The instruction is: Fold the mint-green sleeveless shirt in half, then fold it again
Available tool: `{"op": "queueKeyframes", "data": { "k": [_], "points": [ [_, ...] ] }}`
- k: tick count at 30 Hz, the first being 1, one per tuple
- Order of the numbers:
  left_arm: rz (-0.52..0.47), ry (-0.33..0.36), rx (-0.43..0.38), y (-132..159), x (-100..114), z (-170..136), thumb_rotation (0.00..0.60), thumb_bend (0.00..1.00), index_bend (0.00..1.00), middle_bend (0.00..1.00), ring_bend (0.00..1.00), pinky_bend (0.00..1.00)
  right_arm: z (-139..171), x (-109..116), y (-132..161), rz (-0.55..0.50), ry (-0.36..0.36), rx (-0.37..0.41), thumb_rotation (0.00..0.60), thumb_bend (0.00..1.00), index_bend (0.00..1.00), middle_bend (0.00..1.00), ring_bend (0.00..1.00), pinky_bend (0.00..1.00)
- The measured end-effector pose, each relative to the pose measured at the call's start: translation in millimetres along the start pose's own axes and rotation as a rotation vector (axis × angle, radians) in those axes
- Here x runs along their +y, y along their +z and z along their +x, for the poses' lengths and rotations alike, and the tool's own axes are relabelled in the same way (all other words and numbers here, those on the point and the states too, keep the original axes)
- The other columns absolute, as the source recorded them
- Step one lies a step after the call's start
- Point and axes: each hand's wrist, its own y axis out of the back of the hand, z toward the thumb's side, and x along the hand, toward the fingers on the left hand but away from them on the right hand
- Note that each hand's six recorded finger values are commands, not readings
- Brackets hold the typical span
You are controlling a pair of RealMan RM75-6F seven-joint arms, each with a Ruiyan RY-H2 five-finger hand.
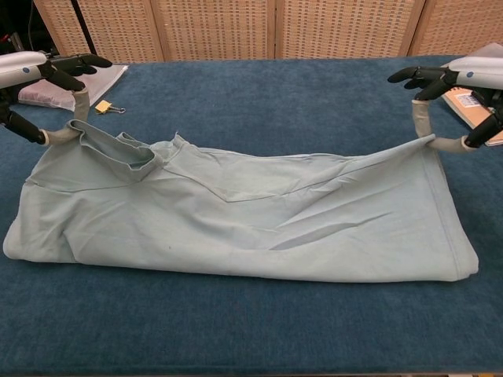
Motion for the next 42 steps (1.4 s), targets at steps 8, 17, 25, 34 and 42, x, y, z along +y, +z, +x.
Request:
{"op": "queueKeyframes", "data": {
  "k": [8, 17, 25, 34, 42],
  "points": [
    [-0.029, 0.035, 0.031, -14, 6, 8, 0.600, 0.55, 0.77, 0.00, 0.00, 0.00, -16, 6, -17, -0.007, -0.011, -0.052, 0.600, 0.47, 0.67, 0.00, 0.00, 0.00],
    [-0.041, 0.045, 0.041, -21, 4, 14, 0.600, 0.55, 0.77, 0.00, 0.00, 0.00, -26, 2, -37, -0.013, -0.001, -0.109, 0.600, 0.47, 0.67, 0.00, 0.00, 0.00],
    [-0.041, 0.031, 0.055, -24, -4, 21, 0.600, 0.55, 0.77, 0.00, 0.00, 0.00, -30, -13, -58, 0.026, 0.048, -0.173, 0.600, 0.00, 0.00, 0.00, 0.00, 0.00],
    [-0.039, 0.021, 0.065, -26, -11, 26, 0.600, 0.55, 0.77, 0.00, 0.00, 0.00, -21, -13, -69, 0.087, 0.055, -0.222, 0.600, 0.00, 0.00, 0.00, 0.00, 0.00],
    [-0.032, 0.031, 0.082, -28, -14, 31, 0.600, 0.55, 0.77, 0.00, 0.00, 0.00, 6, 3, -51, 0.068, -0.018, -0.188, 0.600, 0.00, 0.00, 0.00, 0.00, 0.00]
  ]
}}
